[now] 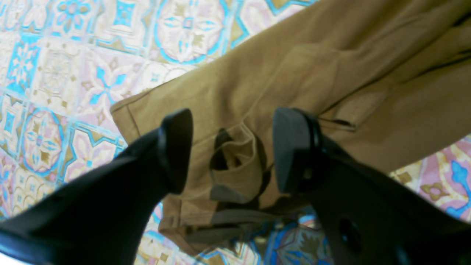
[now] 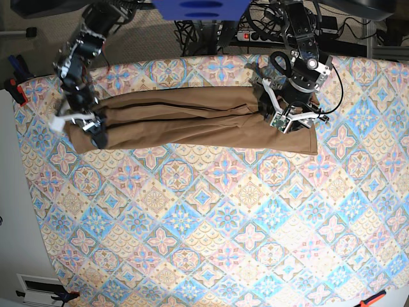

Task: Layout the t-shirt on the table in an organized manner, then fold the t-shirt properly
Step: 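Release the right gripper and regrasp the folded shirt end, then fold the shirt end with the right gripper toward the left gripper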

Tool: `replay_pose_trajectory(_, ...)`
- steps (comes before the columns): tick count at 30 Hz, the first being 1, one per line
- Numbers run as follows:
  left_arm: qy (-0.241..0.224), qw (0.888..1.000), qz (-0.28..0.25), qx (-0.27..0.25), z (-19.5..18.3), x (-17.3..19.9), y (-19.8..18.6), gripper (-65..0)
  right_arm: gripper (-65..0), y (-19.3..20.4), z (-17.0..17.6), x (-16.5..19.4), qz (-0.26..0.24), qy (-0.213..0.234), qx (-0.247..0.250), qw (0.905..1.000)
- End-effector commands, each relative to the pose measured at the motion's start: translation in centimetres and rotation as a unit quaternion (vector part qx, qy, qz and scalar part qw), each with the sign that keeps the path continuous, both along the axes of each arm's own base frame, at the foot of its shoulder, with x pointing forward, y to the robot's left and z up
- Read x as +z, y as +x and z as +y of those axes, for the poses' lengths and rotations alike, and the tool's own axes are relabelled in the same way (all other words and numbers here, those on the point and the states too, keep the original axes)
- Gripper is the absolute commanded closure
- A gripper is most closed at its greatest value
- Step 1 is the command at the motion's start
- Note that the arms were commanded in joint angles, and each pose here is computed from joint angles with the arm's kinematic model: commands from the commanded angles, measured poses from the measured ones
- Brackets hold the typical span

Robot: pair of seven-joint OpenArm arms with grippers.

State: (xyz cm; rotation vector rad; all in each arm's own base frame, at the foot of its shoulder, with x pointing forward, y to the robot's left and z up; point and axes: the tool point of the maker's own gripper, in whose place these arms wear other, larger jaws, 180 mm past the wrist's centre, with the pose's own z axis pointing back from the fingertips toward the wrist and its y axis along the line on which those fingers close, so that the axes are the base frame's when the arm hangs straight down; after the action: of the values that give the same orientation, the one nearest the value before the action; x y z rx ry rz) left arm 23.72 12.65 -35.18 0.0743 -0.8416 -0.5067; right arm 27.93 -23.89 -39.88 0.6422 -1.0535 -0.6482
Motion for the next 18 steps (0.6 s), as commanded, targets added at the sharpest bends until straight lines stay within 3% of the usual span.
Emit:
replay_pose_trajectory(1, -0.007, 1.000, -0.022, 0.001, -0.2, 1.1, 0.6, -33.8, -33.5, 0.5, -1.7, 1.6, -0.024, -0.021, -0.007, 0.9995)
replay_pose_trajectory(5, -0.007, 1.000, -0.021, 0.001, -0.2, 1.0, 0.6, -33.8, -13.9, 0.6, -2.3, 1.9, -0.024, -0.031, -0.003, 0.9992)
replay_pose_trajectory(9, -0.007, 1.000, -0.021, 0.001, -0.2, 1.0, 0.6, -33.8, 0.0, 0.5, -3.1, 2.0, -0.024, -0.036, -0.010, 0.9990)
replay_pose_trajectory(14, -0.007, 1.000, -0.021, 0.001, -0.2, 1.0, 0.6, -33.8, 0.0, 1.0, -3.9, 2.7, -0.029, -0.049, -0.009, 0.9983)
replay_pose_trajectory(18, -0.012, 1.000, -0.029, 0.001, -0.4, 1.4, 0.9, -33.8, 0.0, 1.4, -4.7, 2.4, -0.006, -0.094, 0.004, 0.9955)
